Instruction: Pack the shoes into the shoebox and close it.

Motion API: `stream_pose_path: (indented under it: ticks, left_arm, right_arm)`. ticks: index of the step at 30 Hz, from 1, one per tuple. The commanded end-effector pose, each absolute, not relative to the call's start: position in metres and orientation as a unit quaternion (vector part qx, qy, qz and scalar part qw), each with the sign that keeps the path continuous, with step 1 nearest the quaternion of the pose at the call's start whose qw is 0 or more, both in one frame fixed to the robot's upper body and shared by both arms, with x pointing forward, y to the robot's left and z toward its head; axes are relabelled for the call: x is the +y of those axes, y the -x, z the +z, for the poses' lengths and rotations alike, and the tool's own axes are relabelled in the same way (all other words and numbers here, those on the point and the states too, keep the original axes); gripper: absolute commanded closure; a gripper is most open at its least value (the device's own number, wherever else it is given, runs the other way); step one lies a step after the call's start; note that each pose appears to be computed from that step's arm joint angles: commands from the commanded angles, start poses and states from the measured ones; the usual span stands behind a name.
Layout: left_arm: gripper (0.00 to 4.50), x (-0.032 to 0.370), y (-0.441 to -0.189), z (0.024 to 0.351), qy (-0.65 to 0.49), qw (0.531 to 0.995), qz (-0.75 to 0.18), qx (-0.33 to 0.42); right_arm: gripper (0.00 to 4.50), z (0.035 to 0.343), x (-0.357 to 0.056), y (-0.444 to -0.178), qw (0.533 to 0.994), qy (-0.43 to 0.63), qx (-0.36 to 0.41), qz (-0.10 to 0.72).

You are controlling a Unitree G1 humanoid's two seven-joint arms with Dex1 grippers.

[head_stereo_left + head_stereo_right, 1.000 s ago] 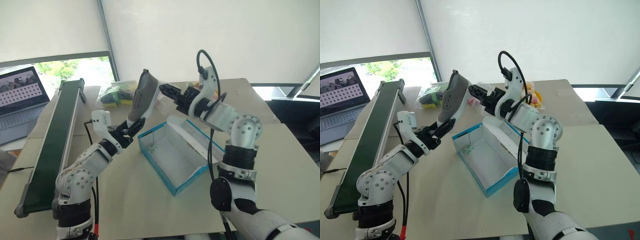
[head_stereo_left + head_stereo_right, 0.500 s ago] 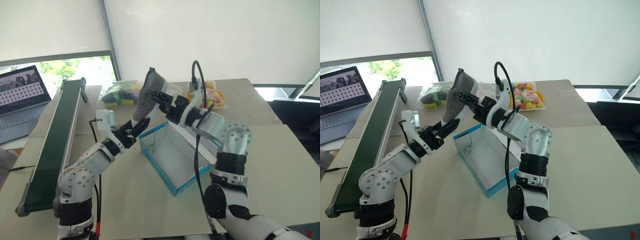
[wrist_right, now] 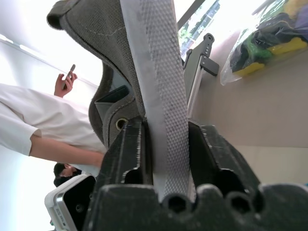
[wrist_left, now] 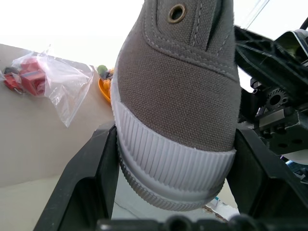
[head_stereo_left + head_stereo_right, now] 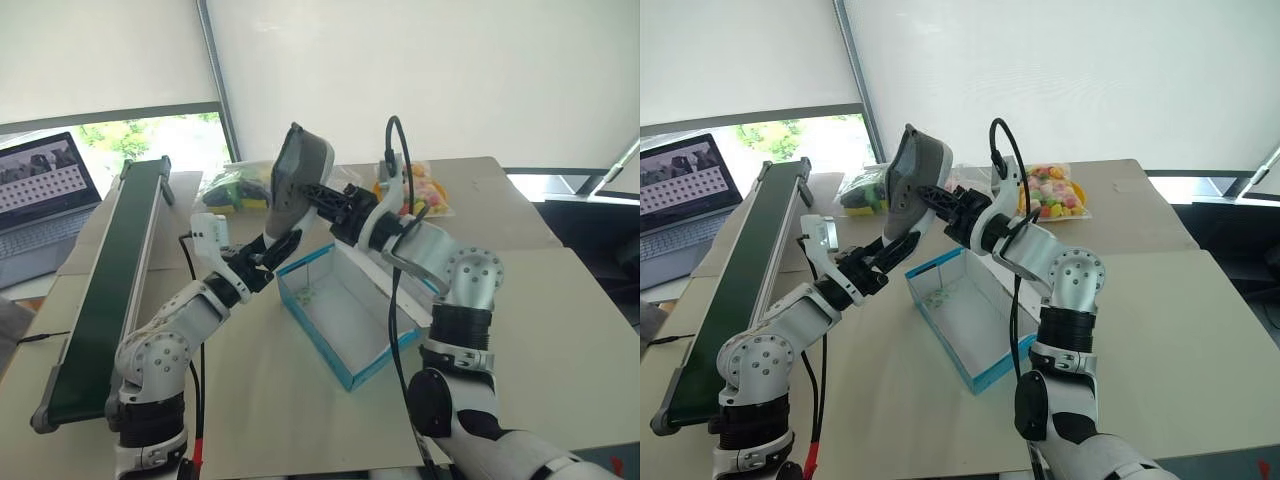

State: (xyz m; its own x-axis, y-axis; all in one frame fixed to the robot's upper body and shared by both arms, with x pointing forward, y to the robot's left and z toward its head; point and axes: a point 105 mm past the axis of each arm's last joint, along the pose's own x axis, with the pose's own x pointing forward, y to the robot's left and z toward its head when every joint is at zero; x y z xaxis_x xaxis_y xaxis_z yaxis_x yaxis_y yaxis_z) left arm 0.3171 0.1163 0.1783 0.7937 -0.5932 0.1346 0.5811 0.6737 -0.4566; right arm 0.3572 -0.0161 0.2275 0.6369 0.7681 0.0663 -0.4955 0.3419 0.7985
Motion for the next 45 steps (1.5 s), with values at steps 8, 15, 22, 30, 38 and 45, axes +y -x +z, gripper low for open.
stream_pose_path:
  ticks: [8, 15, 22, 30, 38, 45]
  left_arm:
    - [0.88, 0.109, -0.315, 0.179, 0.189, 0.923, -0.336, 0.006]
    - [0.06, 0.111, -0.315, 0.172, 0.159, 0.931, -0.327, 0.016]
    - [0.06, 0.116, -0.300, 0.156, 0.126, 0.927, -0.350, 0.046]
    - [0.06, 0.113, -0.286, 0.141, 0.056, 0.913, -0.396, 0.080]
    - [0.06, 0.112, -0.280, 0.138, 0.037, 0.910, -0.405, 0.081]
    - [0.06, 0.107, -0.276, 0.139, 0.035, 0.911, -0.404, 0.075]
  right_arm:
    - [4.00, 0.264, -0.003, -0.345, 0.777, -0.432, 0.112, 0.444]
    - [4.00, 0.273, -0.028, -0.363, 0.807, -0.440, 0.076, 0.385]
    - [4.00, 0.274, -0.056, -0.358, 0.881, -0.206, 0.103, 0.414]
    - [4.00, 0.200, -0.079, -0.317, 0.824, 0.106, 0.277, 0.482]
    - [4.00, 0.132, -0.104, -0.334, 0.809, 0.160, 0.358, 0.439]
    - [4.00, 0.111, -0.109, -0.363, 0.820, 0.165, 0.369, 0.406]
